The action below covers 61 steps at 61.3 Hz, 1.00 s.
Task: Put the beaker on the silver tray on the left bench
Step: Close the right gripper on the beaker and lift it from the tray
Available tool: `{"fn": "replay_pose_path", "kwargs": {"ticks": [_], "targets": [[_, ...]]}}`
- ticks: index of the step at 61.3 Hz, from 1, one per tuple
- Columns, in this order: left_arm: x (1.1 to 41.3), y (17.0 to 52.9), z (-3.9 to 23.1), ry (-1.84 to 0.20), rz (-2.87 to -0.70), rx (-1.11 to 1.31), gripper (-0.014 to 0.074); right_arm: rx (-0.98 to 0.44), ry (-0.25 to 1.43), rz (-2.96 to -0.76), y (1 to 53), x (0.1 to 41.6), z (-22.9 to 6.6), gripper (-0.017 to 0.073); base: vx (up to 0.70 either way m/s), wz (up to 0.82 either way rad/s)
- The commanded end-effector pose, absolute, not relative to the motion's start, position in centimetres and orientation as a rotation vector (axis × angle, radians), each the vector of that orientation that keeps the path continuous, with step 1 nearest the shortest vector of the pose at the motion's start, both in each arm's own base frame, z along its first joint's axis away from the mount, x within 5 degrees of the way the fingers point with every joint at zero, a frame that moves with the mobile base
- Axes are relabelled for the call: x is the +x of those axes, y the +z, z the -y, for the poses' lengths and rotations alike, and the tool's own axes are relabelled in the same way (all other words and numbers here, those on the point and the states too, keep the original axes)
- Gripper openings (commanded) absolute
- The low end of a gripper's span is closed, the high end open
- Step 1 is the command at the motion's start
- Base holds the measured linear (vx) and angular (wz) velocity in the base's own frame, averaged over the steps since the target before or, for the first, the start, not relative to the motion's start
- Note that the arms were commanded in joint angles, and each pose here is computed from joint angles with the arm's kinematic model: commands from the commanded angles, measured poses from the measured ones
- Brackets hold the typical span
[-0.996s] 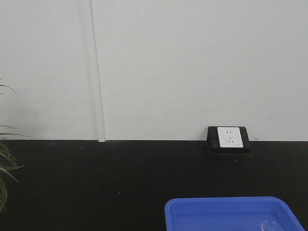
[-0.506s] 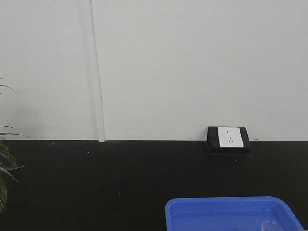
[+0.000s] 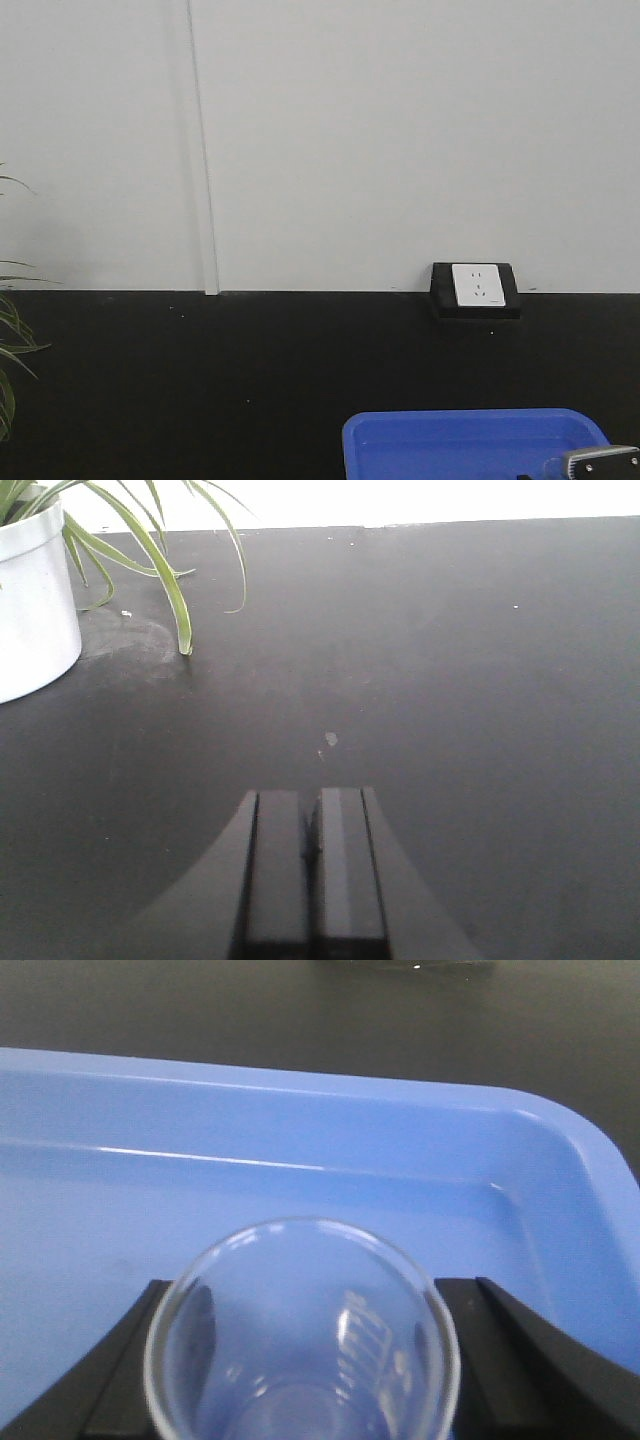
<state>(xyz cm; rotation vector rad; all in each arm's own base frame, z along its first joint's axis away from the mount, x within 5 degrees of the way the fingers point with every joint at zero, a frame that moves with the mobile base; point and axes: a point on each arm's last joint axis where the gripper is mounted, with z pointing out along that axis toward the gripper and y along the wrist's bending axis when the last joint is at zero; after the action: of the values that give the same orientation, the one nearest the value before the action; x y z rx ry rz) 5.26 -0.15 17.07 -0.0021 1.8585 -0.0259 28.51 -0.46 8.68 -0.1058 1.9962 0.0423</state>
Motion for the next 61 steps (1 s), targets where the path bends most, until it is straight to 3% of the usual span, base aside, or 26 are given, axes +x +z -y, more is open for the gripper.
{"fn": "replay_pose_path", "kwargs": {"ticks": [1, 12, 31, 42, 61], "targets": [[5.4, 17.1, 0.2, -0.034, -1.790, -0.007, 0.0001, -0.111, 0.041, -1.873, 10.3, 29.9, 0.5, 0.0511, 0.00, 0.00], [5.4, 17.1, 0.2, -0.034, -1.790, -0.007, 0.0001, -0.124, 0.047, -1.885, 9.9, 30.0, 0.5, 0.0410, 0.00, 0.00], [5.4, 17.1, 0.2, -0.034, -1.790, -0.007, 0.0001, -0.314, 0.197, -1.845, 12.8, 29.4, -1.4, -0.0020, 0.00, 0.00], [5.4, 17.1, 0.2, -0.034, -1.791, -0.007, 0.0001, -0.420, 0.264, -1.883, 16.1, 28.1, -2.2, -0.0015, 0.00, 0.00], [5.4, 17.1, 0.2, -0.034, -1.791, -0.007, 0.0001, -0.384, 0.381, -1.697, 24.6, 24.8, -3.1, -0.0015, 0.00, 0.00]]}}
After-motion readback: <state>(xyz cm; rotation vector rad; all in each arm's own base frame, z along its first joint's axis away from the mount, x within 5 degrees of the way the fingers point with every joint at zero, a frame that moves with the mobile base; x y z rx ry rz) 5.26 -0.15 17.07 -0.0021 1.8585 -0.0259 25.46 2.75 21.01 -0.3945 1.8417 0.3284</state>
